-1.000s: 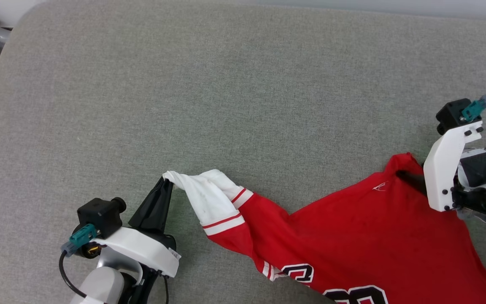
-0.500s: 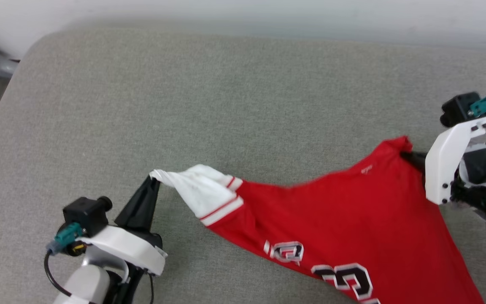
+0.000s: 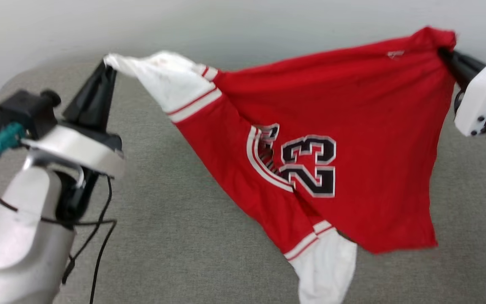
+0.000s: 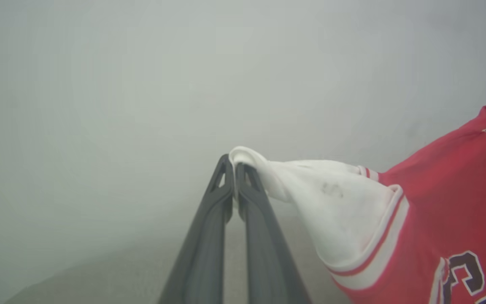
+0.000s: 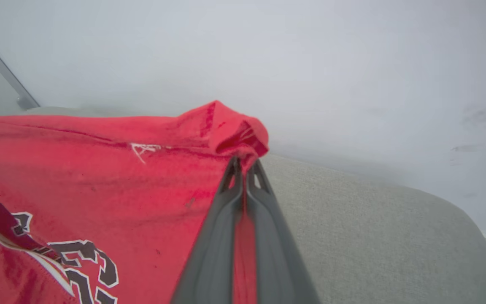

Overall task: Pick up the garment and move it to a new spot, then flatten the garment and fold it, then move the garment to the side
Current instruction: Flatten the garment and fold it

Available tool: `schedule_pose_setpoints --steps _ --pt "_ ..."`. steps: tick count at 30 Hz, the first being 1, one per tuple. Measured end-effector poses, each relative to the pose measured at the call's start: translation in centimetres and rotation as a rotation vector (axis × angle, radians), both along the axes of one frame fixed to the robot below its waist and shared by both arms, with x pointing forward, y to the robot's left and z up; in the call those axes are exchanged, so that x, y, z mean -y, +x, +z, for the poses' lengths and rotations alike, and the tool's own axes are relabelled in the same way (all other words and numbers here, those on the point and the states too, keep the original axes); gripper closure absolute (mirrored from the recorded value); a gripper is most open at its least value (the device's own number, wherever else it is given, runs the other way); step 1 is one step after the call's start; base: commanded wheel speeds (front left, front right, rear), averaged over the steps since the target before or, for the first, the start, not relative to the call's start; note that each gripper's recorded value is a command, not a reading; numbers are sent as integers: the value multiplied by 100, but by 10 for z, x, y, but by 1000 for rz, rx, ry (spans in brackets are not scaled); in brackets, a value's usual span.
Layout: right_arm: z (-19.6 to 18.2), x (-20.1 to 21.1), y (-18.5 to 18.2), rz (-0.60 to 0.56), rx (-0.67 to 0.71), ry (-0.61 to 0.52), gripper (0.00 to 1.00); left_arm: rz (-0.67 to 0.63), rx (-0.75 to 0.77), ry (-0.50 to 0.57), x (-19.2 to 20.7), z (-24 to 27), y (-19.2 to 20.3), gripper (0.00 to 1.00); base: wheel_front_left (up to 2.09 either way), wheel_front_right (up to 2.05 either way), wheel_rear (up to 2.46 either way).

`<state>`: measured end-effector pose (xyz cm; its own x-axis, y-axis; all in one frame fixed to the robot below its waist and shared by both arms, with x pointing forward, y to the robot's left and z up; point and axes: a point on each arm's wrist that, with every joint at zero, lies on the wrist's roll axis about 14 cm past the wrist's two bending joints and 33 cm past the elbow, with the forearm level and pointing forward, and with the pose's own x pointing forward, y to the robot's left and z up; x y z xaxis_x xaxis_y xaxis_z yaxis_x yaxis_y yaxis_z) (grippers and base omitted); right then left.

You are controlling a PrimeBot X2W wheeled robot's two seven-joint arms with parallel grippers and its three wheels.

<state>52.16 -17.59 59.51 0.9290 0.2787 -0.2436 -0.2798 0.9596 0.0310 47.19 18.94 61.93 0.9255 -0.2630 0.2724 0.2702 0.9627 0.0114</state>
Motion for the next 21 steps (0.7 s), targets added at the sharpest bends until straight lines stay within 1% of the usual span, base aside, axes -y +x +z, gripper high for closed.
schedule_pose_setpoints --steps 5,6,10,16,21 --pt "39 17 13 -77 118 0 100 -14 80 26 4 42 29 100 0 0 0" --pt "59 25 26 -119 184 1 100 -5 123 45 2 65 51 100 0 0 0" --pt "88 30 50 -161 279 1 100 16 175 63 -4 94 84 100 0 0 0" --pt "117 33 90 -206 387 7 100 68 196 63 -18 114 138 100 0 0 0" --pt "121 36 125 -237 440 23 100 110 216 41 -29 121 178 100 0 0 0"
